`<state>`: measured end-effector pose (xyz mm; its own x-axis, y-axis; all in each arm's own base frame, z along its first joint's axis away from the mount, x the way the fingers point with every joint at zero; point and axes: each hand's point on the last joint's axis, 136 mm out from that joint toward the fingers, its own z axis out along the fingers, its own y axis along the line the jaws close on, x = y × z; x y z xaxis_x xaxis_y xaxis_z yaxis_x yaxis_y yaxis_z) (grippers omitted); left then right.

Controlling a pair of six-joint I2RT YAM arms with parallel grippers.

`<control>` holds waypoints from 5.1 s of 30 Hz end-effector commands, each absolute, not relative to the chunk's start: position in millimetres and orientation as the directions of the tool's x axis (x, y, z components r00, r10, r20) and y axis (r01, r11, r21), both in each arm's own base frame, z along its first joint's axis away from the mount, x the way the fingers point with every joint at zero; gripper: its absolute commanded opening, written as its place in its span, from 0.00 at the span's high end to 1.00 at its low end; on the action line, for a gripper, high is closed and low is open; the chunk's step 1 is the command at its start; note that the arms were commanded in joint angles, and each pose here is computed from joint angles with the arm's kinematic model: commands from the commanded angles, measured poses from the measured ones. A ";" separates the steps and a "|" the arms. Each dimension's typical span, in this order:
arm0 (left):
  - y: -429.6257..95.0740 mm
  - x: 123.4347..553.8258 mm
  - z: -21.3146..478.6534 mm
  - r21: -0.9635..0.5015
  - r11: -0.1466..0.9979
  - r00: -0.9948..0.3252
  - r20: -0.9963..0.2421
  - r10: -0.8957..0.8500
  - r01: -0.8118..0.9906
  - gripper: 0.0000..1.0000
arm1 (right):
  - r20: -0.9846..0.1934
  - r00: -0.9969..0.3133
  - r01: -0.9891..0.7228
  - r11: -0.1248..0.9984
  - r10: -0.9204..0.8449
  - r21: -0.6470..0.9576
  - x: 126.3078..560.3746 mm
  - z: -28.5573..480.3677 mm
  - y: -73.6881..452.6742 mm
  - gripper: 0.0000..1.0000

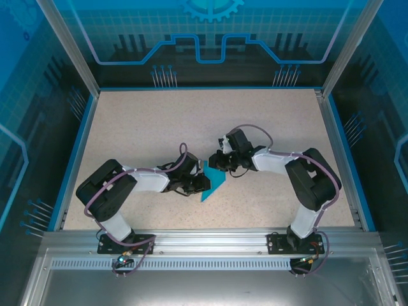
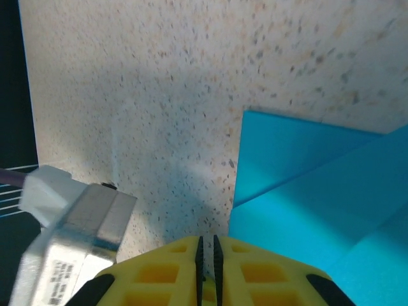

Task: Fold a paper plane with a square sheet of paper (pick it up from the middle)
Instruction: Fourth fold the wing at the center of the table, then turn over the paper at the center of the table.

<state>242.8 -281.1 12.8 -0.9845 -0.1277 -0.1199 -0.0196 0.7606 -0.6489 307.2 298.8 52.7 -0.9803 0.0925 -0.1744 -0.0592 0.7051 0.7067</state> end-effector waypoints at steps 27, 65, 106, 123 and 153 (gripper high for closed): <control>-303.2 272.9 47.9 -0.795 0.586 -0.980 0.053 -0.191 -0.157 0.69 | -0.047 -0.991 0.068 0.763 0.128 0.643 284.9 -14.2 277.5 0.87; -277.6 224.1 -6.1 -0.646 0.722 -0.968 0.126 -0.218 -0.247 0.99 | -0.040 -0.989 0.084 0.770 0.142 0.633 285.4 -16.3 275.6 0.88; -222.1 217.3 74.4 -0.673 0.733 -0.968 -0.103 -0.227 -0.100 0.80 | -0.206 -0.968 -0.018 0.777 0.144 0.629 296.9 67.2 268.3 0.72; -260.2 275.8 61.1 -0.670 0.740 -0.978 -0.113 -0.176 -0.056 0.71 | -0.098 -0.972 0.108 0.773 0.215 0.625 259.8 30.4 244.5 0.59; -256.2 269.2 5.0 -0.439 0.896 -0.994 -0.048 -0.094 -0.063 0.77 | -0.052 -0.945 0.208 0.715 0.323 0.667 271.1 27.3 255.6 0.57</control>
